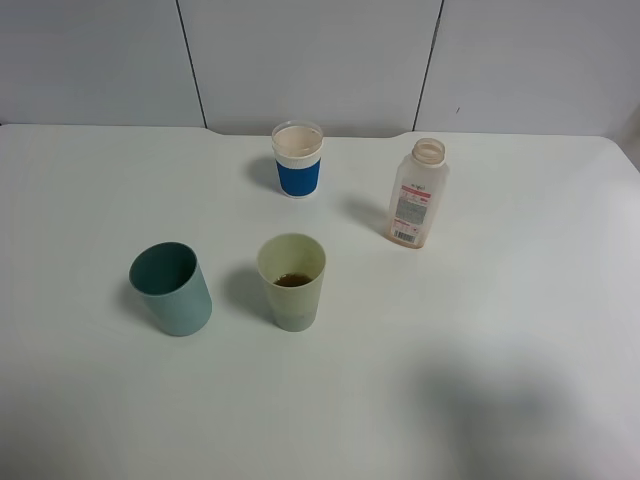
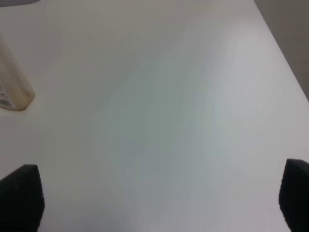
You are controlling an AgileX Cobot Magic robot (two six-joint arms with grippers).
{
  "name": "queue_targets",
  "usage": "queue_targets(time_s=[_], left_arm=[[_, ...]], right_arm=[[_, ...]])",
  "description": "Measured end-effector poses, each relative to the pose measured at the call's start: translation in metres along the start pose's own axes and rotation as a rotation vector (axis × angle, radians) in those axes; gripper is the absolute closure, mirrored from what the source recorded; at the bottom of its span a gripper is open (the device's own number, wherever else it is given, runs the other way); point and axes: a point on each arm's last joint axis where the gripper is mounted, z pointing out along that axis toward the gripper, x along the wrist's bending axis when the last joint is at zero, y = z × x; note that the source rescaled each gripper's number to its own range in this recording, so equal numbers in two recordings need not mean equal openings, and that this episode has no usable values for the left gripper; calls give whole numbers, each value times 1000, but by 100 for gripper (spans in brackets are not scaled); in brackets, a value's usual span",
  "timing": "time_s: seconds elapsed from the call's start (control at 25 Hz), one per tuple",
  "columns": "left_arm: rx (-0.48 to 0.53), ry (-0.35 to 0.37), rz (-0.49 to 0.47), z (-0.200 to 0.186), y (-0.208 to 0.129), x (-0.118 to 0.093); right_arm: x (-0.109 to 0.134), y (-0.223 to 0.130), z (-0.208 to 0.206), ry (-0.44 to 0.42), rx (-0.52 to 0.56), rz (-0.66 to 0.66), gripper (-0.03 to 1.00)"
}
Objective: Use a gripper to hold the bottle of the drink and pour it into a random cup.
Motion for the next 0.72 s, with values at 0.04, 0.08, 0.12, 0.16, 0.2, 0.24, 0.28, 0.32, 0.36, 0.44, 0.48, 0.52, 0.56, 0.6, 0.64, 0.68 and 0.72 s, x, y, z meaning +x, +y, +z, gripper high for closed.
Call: queue_targets(time_s=[0.04, 0.08, 0.12, 0.16, 0.2, 0.24, 0.28, 0.32, 0.36, 0.44, 0.48, 0.52, 0.56, 0.6, 0.64, 0.68, 0.72], left_arm=[[0, 0, 0, 0, 0, 0], [0, 0, 0, 0, 0, 0], [0, 0, 0, 0, 0, 0], [0, 0, 0, 0, 0, 0], [0, 0, 0, 0, 0, 0], [0, 0, 0, 0, 0, 0], [0, 0, 0, 0, 0, 0], [0, 0, 0, 0, 0, 0], [0, 0, 0, 0, 0, 0], [0, 0, 0, 0, 0, 0], [0, 0, 0, 0, 0, 0], [0, 0, 0, 0, 0, 0], [0, 0, 0, 0, 0, 0], [0, 0, 0, 0, 0, 0], [0, 0, 0, 0, 0, 0], [0, 0, 0, 0, 0, 0], [0, 0, 0, 0, 0, 0]], right_arm=[[0, 0, 0, 0, 0, 0, -1], [0, 0, 0, 0, 0, 0, -1], [0, 0, 0, 0, 0, 0, -1], [0, 0, 0, 0, 0, 0, -1], [0, 0, 0, 0, 0, 0, -1], [0, 0, 0, 0, 0, 0, -1], [0, 0, 0, 0, 0, 0, -1], [0, 0, 0, 0, 0, 0, -1], [0, 0, 0, 0, 0, 0, -1], [0, 0, 0, 0, 0, 0, -1], [0, 0, 0, 0, 0, 0, -1], [0, 0, 0, 0, 0, 0, -1], [0, 0, 0, 0, 0, 0, -1], [0, 0, 0, 0, 0, 0, -1], [0, 0, 0, 0, 0, 0, -1], [0, 0, 0, 0, 0, 0, -1], [0, 0, 0, 0, 0, 0, -1]])
